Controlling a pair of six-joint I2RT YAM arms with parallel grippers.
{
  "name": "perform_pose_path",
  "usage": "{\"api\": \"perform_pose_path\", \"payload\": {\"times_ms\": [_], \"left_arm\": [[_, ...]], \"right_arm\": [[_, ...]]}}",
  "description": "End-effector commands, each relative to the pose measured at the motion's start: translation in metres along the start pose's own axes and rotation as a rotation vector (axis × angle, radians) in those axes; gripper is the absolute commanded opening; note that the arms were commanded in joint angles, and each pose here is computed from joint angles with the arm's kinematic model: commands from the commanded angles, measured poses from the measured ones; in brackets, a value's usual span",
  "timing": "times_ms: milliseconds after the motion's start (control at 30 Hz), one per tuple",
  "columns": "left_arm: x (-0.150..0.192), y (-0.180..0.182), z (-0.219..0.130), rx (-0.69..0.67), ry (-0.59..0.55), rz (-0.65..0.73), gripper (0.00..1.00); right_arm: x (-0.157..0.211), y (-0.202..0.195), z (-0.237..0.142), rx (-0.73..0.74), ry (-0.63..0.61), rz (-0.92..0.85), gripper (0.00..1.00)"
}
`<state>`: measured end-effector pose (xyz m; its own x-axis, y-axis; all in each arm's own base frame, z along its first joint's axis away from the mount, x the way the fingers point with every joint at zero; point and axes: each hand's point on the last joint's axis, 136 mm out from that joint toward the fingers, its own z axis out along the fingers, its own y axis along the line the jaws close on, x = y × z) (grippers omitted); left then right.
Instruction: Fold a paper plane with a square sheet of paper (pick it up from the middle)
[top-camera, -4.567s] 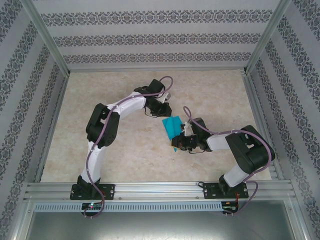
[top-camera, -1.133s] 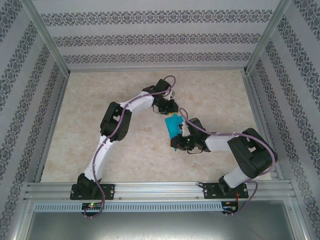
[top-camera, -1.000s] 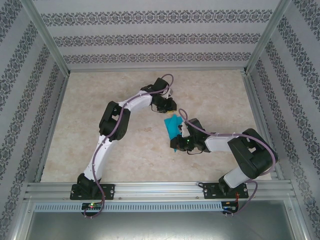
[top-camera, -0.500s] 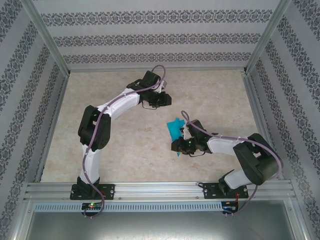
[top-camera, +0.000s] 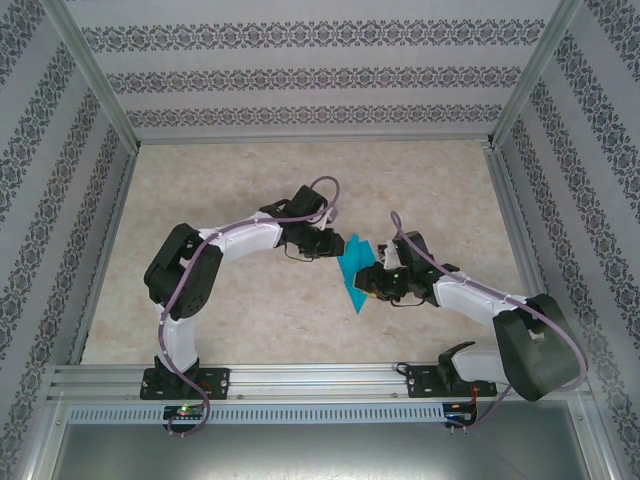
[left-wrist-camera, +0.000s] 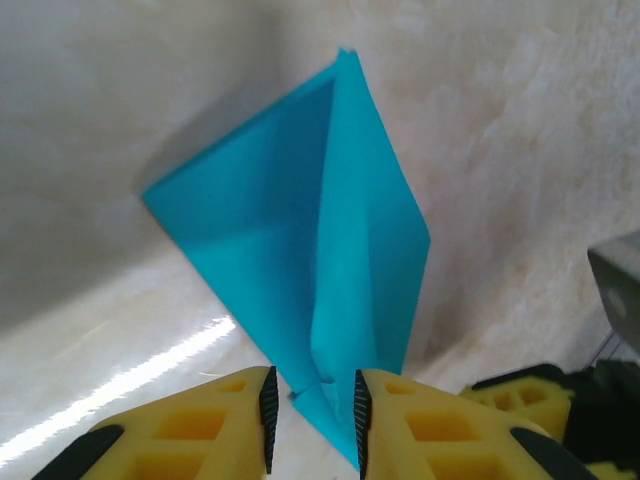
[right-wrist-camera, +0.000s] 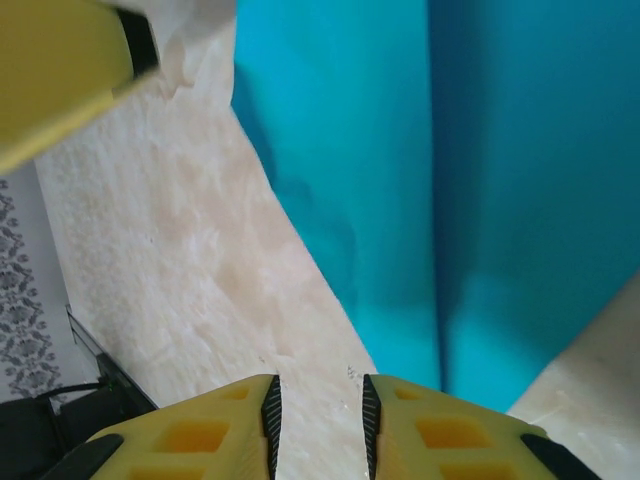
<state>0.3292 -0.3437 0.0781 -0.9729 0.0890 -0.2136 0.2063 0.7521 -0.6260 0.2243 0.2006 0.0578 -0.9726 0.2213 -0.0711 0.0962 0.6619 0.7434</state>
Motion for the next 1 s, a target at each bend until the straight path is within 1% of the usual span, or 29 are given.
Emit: {"api": "perform_pose_path", "payload": {"times_ms": [0,133,267,433,667,967], "left_arm": [[-0.007,-0.042,-0.011,0.096,-0.069,0.063,0.3],[-0.001,-0.045,-0.008,0.094,-0.066,0.068,0.3],[0.008,-0.052,0.006,0.119,-0.034,0.078,0.31],[0.014,-0.041,0.023,0.121,-0.002,0.053,0.3],[0.024,-0.029,0.042,0.113,0.055,0.048,0.3],[0.03,-0.019,0.055,0.104,0.095,0.048,0.3]], "right_arm": [[0.006,-0.005,-0.003,-0.018,0.03,0.017,0.29],[0.002,-0.009,-0.004,-0.034,0.022,0.036,0.27],[0.002,-0.006,0.001,-0.073,0.034,0.046,0.23],[0.004,-0.006,0.006,-0.102,0.045,0.062,0.19],[0.012,-0.014,0.014,-0.099,0.071,0.082,0.18],[0.021,-0.021,0.029,-0.081,0.098,0.084,0.17]]}}
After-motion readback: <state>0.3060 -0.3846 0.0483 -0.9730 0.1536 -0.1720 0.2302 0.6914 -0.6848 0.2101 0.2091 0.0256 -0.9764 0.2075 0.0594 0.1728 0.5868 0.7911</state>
